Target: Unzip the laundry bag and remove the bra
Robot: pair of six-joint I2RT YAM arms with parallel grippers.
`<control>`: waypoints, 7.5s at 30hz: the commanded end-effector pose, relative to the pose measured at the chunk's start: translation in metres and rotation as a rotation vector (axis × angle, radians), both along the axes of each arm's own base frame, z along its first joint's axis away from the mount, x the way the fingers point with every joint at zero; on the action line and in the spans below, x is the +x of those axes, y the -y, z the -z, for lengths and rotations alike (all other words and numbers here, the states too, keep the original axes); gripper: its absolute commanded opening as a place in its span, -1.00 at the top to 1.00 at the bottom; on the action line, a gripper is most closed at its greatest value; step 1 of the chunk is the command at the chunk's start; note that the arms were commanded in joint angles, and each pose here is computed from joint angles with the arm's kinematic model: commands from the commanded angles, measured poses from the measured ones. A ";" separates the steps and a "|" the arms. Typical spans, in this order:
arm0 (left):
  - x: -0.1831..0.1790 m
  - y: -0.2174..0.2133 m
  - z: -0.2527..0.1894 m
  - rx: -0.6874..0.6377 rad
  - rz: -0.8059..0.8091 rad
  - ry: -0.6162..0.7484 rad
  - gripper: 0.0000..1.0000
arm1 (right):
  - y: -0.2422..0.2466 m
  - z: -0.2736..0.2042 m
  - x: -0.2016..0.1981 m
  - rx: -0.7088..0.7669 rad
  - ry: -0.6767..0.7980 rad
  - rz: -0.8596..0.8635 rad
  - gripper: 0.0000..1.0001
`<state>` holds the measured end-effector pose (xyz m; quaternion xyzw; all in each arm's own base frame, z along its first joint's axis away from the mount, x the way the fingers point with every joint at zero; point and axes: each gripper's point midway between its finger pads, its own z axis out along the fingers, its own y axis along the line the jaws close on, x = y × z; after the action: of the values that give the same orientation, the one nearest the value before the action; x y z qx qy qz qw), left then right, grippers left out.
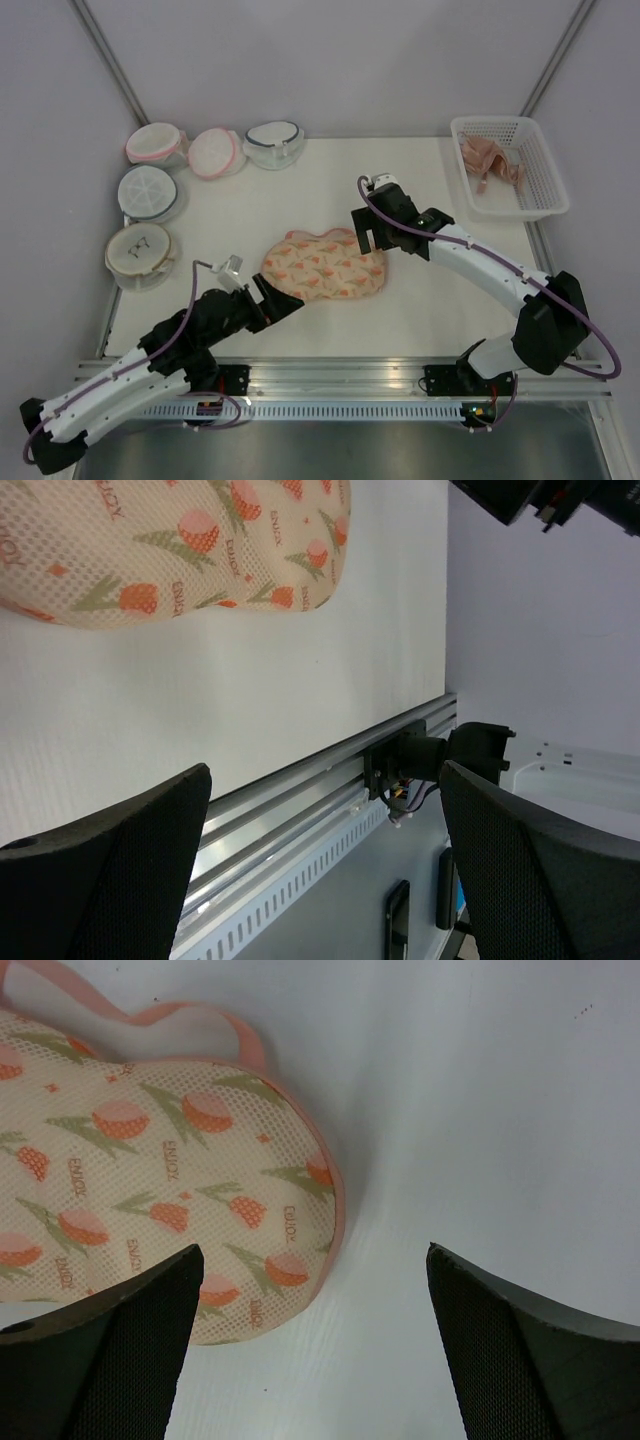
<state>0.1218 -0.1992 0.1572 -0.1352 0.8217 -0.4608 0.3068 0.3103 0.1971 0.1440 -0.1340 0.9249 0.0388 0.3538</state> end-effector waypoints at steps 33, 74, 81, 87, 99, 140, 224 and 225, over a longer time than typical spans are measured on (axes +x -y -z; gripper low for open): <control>0.062 0.165 0.106 -0.017 -0.485 -0.459 -0.94 | 0.063 -0.032 0.004 0.233 0.121 0.188 -0.95; 0.115 0.092 0.094 0.027 -0.228 -0.249 0.95 | 0.006 0.003 -0.074 0.552 -0.032 -0.158 0.12; 0.118 0.079 0.028 -0.018 -0.284 -0.209 0.95 | -0.008 -0.022 -0.108 0.613 0.009 -0.276 0.10; 0.123 0.070 0.022 -0.085 -0.390 -0.258 0.96 | -0.014 -0.024 -0.122 0.646 0.002 -0.280 0.11; 0.131 0.081 0.012 -0.129 -0.409 -0.288 0.96 | -0.027 0.003 -0.139 0.675 -0.065 -0.262 0.13; 0.114 0.078 0.033 -0.127 -0.376 -0.368 0.95 | -0.012 0.025 -0.083 0.467 0.104 -0.102 0.99; 0.083 0.048 0.055 -0.215 -0.279 -0.298 0.77 | -0.078 0.079 -0.135 0.237 -0.252 -0.339 0.99; 0.080 0.047 0.057 -0.192 -0.256 -0.286 0.81 | -0.073 0.083 -0.131 0.208 -0.248 -0.316 0.99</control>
<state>0.2086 -0.2530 0.1057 -0.3830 0.7561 -0.4907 0.2021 0.1660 0.3060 0.0858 -0.2494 0.8841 0.3136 0.2403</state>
